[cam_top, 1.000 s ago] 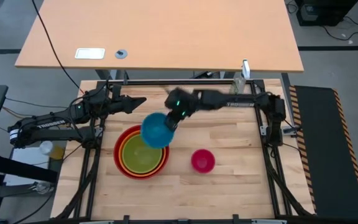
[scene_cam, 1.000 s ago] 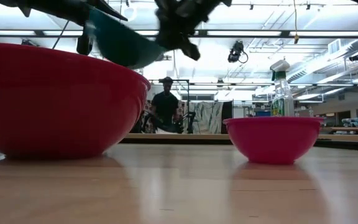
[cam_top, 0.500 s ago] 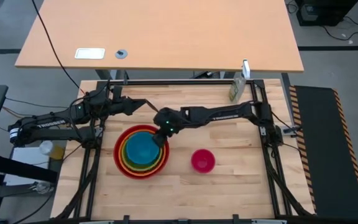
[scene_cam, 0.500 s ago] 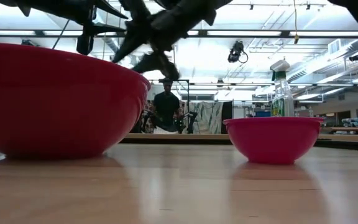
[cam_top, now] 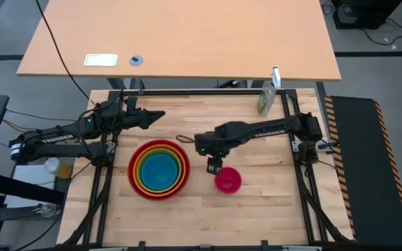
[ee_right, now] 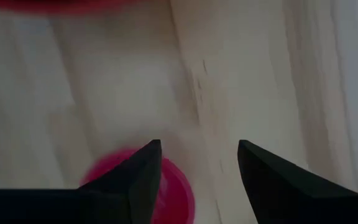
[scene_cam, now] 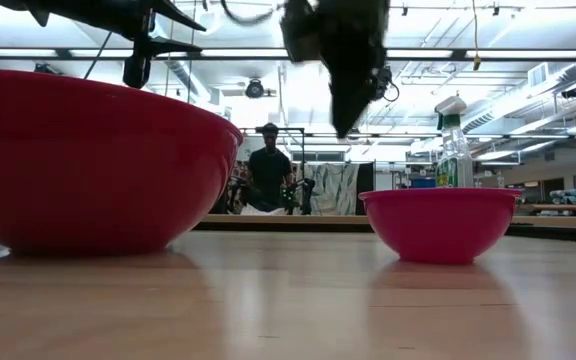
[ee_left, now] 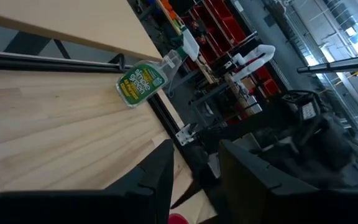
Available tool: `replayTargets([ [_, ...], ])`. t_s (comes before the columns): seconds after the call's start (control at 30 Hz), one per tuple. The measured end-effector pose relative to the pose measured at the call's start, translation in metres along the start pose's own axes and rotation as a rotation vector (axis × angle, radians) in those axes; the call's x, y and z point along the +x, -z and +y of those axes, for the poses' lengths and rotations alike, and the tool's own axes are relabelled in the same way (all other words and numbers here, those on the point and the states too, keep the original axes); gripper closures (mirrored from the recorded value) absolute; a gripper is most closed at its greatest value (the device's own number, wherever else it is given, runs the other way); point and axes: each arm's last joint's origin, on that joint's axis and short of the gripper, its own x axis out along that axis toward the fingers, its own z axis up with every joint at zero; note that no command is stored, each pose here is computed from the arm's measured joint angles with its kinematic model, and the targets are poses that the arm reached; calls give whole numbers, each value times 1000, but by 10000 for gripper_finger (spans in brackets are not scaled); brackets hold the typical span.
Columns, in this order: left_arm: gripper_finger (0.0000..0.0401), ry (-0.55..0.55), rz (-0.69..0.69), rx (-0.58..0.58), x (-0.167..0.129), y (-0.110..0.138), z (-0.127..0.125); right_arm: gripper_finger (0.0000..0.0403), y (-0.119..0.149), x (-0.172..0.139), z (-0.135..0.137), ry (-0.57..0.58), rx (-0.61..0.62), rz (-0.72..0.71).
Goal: Nest bowls inside each other
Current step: Stack the pink bowl on the blue bowl
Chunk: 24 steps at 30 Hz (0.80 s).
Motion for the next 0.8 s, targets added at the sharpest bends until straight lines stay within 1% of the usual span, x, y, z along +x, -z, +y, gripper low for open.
replayTargets([
  [0.1,271,-2,1,3,0,0,0,186,15,22,6,3,-44,79],
  [0.23,271,-3,2,7,0,0,0,186,36,47,5,57,-94,167],
  [0.33,271,-3,2,9,0,0,0,186,46,62,4,41,-121,203],
  [0.43,271,-3,2,9,0,0,0,187,57,74,5,48,-148,235],
  [0.5,271,-5,0,9,0,0,1,195,63,81,5,52,-159,240],
  [0.57,271,-5,-1,9,0,0,1,215,67,86,3,55,-158,250],
  [0.63,271,-5,-1,9,0,0,1,247,68,89,2,50,-156,251],
  [0.73,271,-5,-1,10,0,0,1,313,68,89,1,49,-159,255],
  [0.8,271,-6,-1,10,0,0,1,361,65,83,0,18,-147,267],
])
